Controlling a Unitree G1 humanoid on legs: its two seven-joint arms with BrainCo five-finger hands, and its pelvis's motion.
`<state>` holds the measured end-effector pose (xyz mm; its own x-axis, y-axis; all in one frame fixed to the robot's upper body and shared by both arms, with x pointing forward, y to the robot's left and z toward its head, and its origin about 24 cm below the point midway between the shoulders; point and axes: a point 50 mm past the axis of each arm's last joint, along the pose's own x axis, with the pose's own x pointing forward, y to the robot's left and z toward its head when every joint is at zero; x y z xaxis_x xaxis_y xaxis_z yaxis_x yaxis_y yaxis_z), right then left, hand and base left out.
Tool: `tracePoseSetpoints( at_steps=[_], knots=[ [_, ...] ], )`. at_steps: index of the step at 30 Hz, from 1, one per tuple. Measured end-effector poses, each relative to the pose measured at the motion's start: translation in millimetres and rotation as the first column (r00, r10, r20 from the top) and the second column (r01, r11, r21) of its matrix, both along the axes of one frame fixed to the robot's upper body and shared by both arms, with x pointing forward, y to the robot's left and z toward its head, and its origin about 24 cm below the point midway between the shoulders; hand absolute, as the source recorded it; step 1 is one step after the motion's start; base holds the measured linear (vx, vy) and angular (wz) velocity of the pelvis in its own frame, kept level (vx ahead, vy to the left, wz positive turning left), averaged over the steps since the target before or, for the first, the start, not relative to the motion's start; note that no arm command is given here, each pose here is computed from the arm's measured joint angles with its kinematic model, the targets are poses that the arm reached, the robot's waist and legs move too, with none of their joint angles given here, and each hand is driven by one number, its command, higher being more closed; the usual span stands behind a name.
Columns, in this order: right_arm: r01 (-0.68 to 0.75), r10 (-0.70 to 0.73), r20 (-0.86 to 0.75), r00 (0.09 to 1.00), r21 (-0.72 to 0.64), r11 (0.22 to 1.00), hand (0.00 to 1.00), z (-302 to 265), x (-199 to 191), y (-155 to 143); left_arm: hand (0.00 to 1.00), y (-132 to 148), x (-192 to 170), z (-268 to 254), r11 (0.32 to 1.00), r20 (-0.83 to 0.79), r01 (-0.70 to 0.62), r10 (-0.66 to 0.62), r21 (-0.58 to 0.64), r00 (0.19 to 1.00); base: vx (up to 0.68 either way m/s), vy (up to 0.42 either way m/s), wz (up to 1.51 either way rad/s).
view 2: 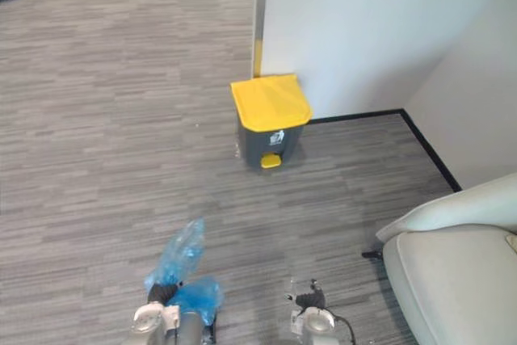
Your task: Gather rubbish on tea table into small bin, then transfer packed bag to large trash can.
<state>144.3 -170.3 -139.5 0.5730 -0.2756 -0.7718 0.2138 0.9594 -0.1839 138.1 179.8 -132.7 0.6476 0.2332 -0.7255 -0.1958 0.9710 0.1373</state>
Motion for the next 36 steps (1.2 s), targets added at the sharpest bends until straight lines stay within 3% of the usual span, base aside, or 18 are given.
tracePoseSetpoints(
  at_steps=[9,14,20,25,28,36],
  knots=[
    [-0.012,0.012,0.011,1.000,-0.020,1.000,0.00,2,2,-5,1.00,6,4,-1,0.999,-0.018,0.039,-0.038,0.029,0.999,0.41,-0.081,0.10],
    [0.011,-0.012,-0.008,1.000,-0.072,0.997,0.00,2,5,-30,1.00,-9,7,-4,0.999,-0.032,0.040,-0.041,-0.011,0.999,0.39,-0.198,0.10],
    [0.000,-0.001,-0.029,1.000,-0.035,0.999,0.00,-2,-2,-15,1.00,-15,6,0,0.999,0.006,0.007,-0.006,-0.043,1.000,0.28,-0.077,0.08],
    [0.011,-0.013,-0.048,0.999,-0.049,0.999,0.00,-4,-6,-22,1.00,-18,7,0,0.998,0.007,0.015,-0.015,-0.056,1.000,0.27,0.115,-0.13],
    [0.016,-0.017,-0.060,0.998,-0.018,1.000,0.00,-6,-8,-11,1.00,-4,8,0,0.999,0.006,0.029,-0.029,-0.017,1.000,0.22,0.138,-0.13],
    [0.004,-0.005,-0.065,0.998,-0.028,1.000,0.00,-7,-10,-14,1.00,3,-1,-6,0.997,-0.053,0.074,-0.074,0.015,0.996,0.20,0.114,0.07]
  ],
)
